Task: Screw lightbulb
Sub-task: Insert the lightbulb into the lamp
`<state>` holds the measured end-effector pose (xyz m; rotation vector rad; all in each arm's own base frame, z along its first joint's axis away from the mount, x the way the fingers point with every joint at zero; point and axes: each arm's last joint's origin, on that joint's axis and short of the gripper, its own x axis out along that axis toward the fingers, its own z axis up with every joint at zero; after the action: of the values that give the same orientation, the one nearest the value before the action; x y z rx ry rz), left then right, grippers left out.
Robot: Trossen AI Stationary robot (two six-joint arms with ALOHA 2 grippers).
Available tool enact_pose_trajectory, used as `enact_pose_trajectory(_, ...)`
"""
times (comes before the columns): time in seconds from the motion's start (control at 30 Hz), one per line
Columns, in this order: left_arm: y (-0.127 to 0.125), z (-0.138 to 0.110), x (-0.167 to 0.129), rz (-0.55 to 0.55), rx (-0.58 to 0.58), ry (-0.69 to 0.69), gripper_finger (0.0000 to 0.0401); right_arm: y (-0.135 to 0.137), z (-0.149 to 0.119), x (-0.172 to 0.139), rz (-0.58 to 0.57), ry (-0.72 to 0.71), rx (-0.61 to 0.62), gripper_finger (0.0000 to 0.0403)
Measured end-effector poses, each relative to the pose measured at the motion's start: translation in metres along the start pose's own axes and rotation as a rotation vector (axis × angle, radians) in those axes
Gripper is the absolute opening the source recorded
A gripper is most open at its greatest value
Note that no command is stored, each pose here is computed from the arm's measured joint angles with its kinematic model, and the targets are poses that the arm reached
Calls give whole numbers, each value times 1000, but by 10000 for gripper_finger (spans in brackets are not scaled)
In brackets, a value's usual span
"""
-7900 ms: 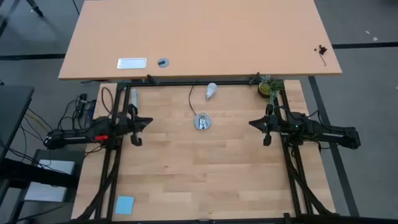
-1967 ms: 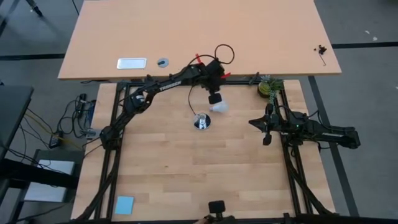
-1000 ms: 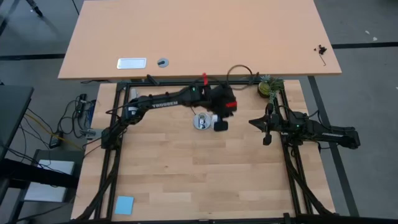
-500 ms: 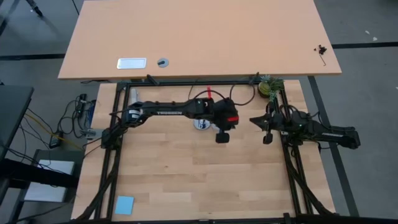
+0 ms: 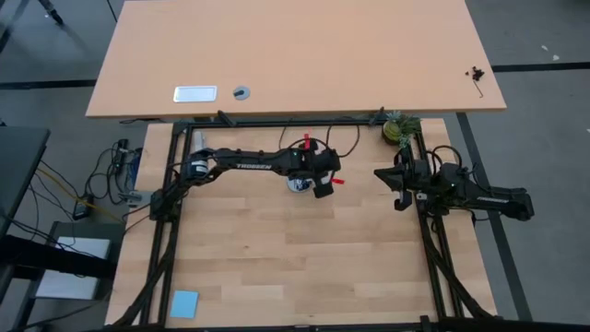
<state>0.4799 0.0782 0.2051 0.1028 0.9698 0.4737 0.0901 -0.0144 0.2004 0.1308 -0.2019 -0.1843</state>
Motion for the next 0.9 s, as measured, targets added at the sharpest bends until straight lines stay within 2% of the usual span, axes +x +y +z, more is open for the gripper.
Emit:
enact_pose_trajectory(0.23, -9, -15, 18, -153, 1, -37, 0, 0, 0, 0, 0, 1, 0, 23)
enact_pose_trajectory(0.47, -35, -16, 9, -222, 121, -53, 0, 0, 0, 0, 1, 1, 5, 23)
enact_pose_trajectory(0.6, -50, -15, 1, -269, 198, -73, 0, 2, 2, 0, 79, -5, 87, 23)
enact_pose_trajectory(0.73, -58, -19, -3, -249, 241, -43, 0, 6, 2, 0, 179, 10, 175, 24)
enact_pose_trajectory(0.9, -49, -22, 1, -226, 213, 1, 0, 6, -5, 5, 166, 91, 231, 25)
